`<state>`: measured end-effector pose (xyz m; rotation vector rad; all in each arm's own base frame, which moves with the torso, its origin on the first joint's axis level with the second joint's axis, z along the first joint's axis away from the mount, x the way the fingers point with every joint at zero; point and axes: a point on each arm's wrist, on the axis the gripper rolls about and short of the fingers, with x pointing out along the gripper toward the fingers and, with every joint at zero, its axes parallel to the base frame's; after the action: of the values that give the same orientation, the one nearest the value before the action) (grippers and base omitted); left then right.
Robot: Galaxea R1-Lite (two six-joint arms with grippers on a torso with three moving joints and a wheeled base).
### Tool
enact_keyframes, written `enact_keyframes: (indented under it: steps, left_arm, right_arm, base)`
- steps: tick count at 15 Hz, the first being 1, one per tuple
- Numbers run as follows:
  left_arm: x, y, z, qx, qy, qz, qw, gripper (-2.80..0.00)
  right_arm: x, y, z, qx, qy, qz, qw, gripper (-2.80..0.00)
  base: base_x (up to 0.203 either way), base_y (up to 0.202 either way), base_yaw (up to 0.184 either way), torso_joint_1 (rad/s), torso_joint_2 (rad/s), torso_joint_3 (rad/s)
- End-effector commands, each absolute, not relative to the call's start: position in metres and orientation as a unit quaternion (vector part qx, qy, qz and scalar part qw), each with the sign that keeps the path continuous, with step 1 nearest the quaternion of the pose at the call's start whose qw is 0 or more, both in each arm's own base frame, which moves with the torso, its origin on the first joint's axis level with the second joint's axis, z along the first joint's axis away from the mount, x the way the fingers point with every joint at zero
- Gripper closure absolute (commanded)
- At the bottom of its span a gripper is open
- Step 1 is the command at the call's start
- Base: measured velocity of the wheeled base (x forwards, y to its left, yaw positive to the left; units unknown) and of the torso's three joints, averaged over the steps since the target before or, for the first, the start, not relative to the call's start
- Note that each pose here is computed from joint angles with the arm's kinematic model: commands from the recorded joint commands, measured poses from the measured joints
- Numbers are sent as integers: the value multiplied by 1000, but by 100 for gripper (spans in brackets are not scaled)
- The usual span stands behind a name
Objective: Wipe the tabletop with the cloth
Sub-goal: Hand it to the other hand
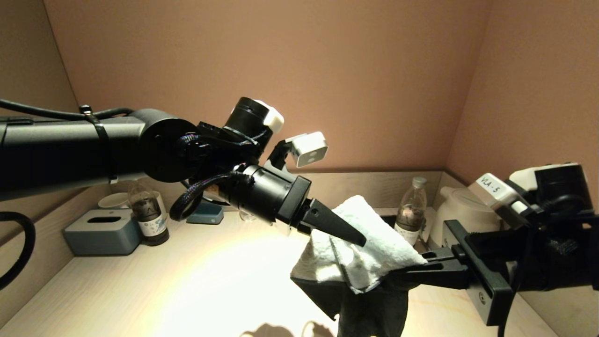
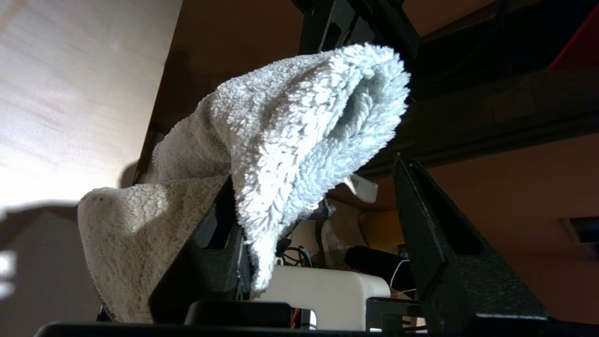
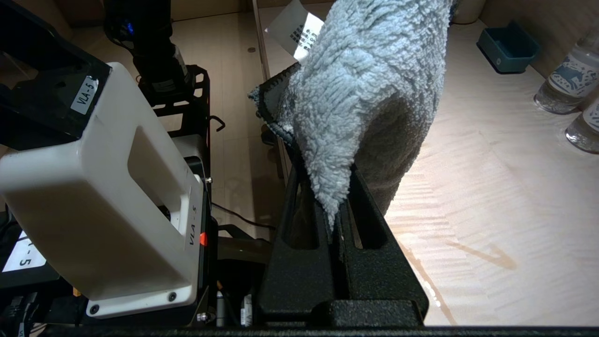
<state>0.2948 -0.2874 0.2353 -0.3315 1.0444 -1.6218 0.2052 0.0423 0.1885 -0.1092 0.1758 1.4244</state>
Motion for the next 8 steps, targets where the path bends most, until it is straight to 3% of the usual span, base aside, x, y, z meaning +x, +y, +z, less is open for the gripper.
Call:
enact_keyframes:
  steps: [1,5,8]
  left_arm:
    - [295,-282,241,-144,439,-687,560,-280]
    - [311,-254,248,-160,429,-665,591,-280]
    - [341,-208,245,-192,429,-615,633,-280]
  right_arm:
    - [205,42,190,-51,76,654,751,0]
    - [202,41,193,-54,72,651,754,0]
    - [205,37,203,-50,81,629,771,0]
  base:
    - [0,0,0,0,0,0]
    - [0,0,0,0,0,0]
    - [0,0,0,0,0,0]
